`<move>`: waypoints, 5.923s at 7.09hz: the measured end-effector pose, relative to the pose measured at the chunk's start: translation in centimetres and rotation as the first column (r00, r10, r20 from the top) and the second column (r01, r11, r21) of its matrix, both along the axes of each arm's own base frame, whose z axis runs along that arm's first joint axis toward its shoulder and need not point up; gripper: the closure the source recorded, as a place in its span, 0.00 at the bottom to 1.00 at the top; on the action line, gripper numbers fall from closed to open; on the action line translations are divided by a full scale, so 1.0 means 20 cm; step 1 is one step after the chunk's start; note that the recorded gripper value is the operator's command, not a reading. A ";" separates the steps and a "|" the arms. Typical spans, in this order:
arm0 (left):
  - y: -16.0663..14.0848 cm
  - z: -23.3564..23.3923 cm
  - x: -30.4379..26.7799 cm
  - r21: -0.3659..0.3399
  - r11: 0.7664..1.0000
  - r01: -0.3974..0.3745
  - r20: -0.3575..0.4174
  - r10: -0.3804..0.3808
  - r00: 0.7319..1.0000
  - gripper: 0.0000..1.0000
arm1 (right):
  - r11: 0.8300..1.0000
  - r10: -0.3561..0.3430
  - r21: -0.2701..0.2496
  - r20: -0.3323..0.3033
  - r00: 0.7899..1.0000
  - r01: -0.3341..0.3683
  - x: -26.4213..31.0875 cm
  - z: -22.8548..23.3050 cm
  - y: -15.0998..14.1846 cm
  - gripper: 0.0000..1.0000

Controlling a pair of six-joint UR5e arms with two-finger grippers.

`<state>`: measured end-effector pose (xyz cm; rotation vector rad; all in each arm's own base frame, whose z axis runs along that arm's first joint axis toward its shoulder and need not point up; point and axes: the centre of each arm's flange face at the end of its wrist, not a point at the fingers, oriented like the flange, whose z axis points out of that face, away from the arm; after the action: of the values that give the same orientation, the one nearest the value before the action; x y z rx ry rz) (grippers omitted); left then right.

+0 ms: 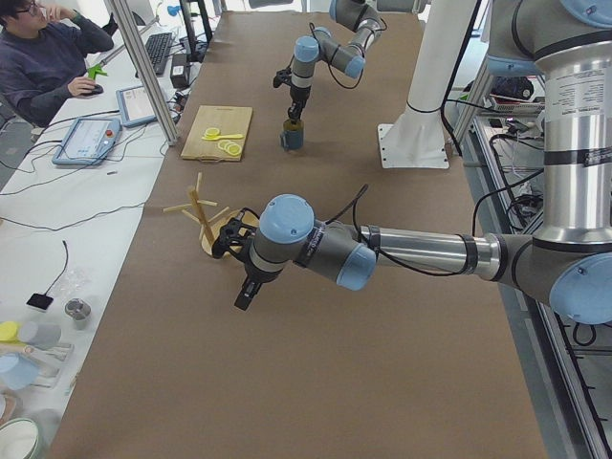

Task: Hang cup on storage rack
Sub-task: 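Carry the blue mug with the right gripper and set it near the cutting board, then release the mug and withdraw the right arm while the left arm reaches forward, then move the left gripper to the mug handle and grasp it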

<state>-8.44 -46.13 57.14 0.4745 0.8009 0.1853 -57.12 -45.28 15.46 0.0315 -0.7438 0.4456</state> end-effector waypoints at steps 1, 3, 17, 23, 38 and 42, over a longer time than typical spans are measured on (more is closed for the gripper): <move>0.00 0.00 0.00 0.000 1.000 0.000 0.000 0.000 1.000 0.01 | 0.999 -0.008 0.037 0.004 1.000 0.008 0.03 -0.03 0.00 0.00; 0.00 -0.01 0.00 0.005 1.000 0.001 0.000 -0.001 1.000 0.01 | 0.992 -0.050 0.117 0.012 0.999 0.049 0.20 -0.08 -0.10 0.00; -0.28 -1.22 1.91 0.355 0.931 -0.086 -0.307 0.203 0.930 0.02 | 0.856 -0.444 0.230 -0.131 0.886 0.463 2.76 2.03 -0.47 0.00; -0.18 -1.25 2.77 0.430 0.898 -0.090 -0.288 0.230 0.930 0.07 | 0.881 -0.417 0.190 -0.119 0.901 0.433 2.99 2.55 0.02 0.00; -0.15 -1.42 3.26 0.515 0.846 -0.136 -0.263 0.306 0.915 0.45 | 0.883 -0.408 0.200 -0.122 0.905 0.425 3.00 2.52 0.01 0.00; -0.14 -1.46 3.28 0.519 0.844 -0.132 -0.271 0.309 0.912 0.48 | 0.883 -0.407 0.199 -0.122 0.905 0.424 3.00 2.52 0.01 0.00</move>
<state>57.10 -49.00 27.87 0.9155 1.1647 0.5468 2.91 -45.11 65.93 0.0954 -0.6978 -0.0529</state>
